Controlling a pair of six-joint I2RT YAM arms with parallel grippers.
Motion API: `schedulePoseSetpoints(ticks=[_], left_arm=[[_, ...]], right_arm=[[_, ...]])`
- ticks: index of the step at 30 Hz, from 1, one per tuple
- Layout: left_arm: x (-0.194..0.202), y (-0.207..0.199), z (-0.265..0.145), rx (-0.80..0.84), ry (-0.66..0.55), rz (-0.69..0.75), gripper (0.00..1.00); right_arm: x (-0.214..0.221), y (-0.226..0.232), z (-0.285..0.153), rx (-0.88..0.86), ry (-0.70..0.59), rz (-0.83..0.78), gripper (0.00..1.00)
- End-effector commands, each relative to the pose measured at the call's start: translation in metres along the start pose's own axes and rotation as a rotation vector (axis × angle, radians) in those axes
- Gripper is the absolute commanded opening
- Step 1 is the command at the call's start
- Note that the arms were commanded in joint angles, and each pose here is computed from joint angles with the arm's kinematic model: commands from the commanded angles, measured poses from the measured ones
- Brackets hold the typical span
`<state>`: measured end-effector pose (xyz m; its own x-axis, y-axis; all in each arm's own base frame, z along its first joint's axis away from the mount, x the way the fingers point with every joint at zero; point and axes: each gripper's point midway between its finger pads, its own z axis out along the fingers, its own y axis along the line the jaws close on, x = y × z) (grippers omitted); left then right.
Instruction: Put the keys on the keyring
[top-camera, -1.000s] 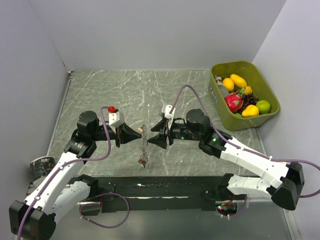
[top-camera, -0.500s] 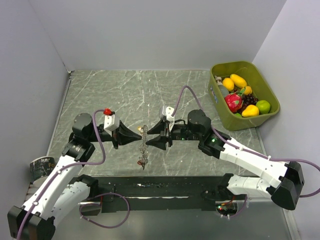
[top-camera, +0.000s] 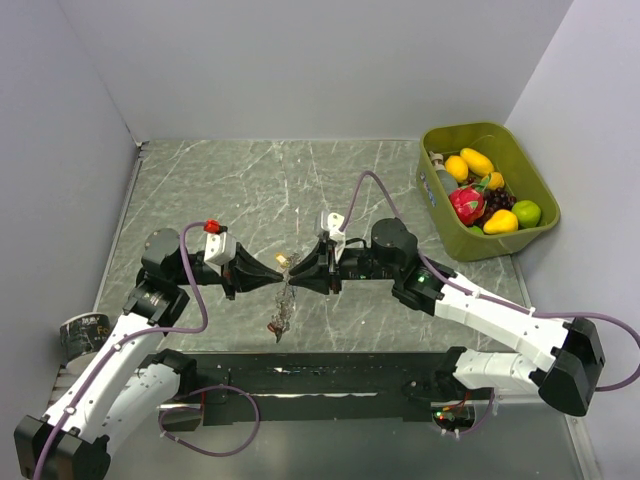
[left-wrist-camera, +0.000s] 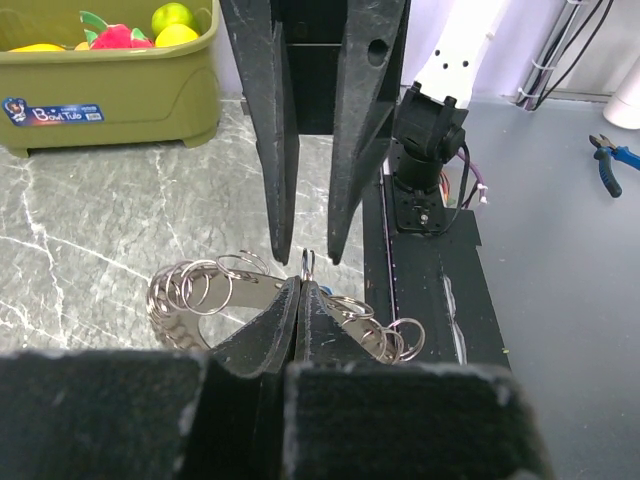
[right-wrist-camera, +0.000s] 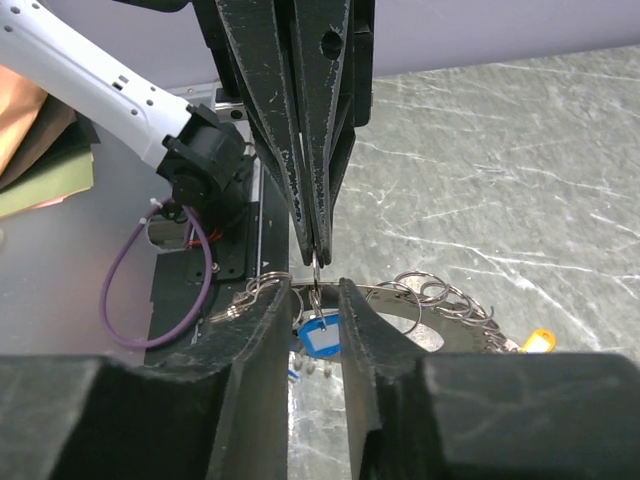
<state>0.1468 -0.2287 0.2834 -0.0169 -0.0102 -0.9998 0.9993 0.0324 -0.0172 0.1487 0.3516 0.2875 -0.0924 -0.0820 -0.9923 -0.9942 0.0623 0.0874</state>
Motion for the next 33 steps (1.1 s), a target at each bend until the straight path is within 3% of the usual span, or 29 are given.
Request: schedulePoseSetpoints(ticks=[1, 4, 8, 20, 22, 26, 33], left_arm=[[-0.015, -0.007, 0.000, 0.031, -0.033, 0.088, 0.01], [-0.015, -0.007, 0.000, 0.034, -0.033, 0.085, 0.01], [-0.016, -0.007, 0.000, 0.034, -0.034, 0.086, 0.01], [-0.012, 0.004, 0.001, -0.018, -0.011, 0.072, 0.01], [-0.010, 0.010, 0.002, -0.027, 0.008, 0.074, 0.08], [-0.002, 0.019, 0.005, -0.039, 0.053, 0.046, 0.36], [0.000, 0.023, 0.015, -0.041, 0.121, 0.068, 0.62]], right_arm=[[-0.016, 0.006, 0.004, -0.028, -0.056, -0.009, 0.29], [-0.016, 0.006, 0.006, -0.036, -0.054, 0.002, 0.20], [-0.015, 0.003, 0.011, -0.037, -0.035, 0.034, 0.00], [-0.015, -0.007, 0.006, 0.018, 0.048, -0.019, 0.00], [-0.010, -0.009, 0.000, 0.031, 0.107, -0.046, 0.00], [-0.001, -0.013, -0.011, 0.051, 0.213, -0.087, 0.00], [0.017, -0.020, -0.026, 0.066, 0.405, -0.110, 0.00]])
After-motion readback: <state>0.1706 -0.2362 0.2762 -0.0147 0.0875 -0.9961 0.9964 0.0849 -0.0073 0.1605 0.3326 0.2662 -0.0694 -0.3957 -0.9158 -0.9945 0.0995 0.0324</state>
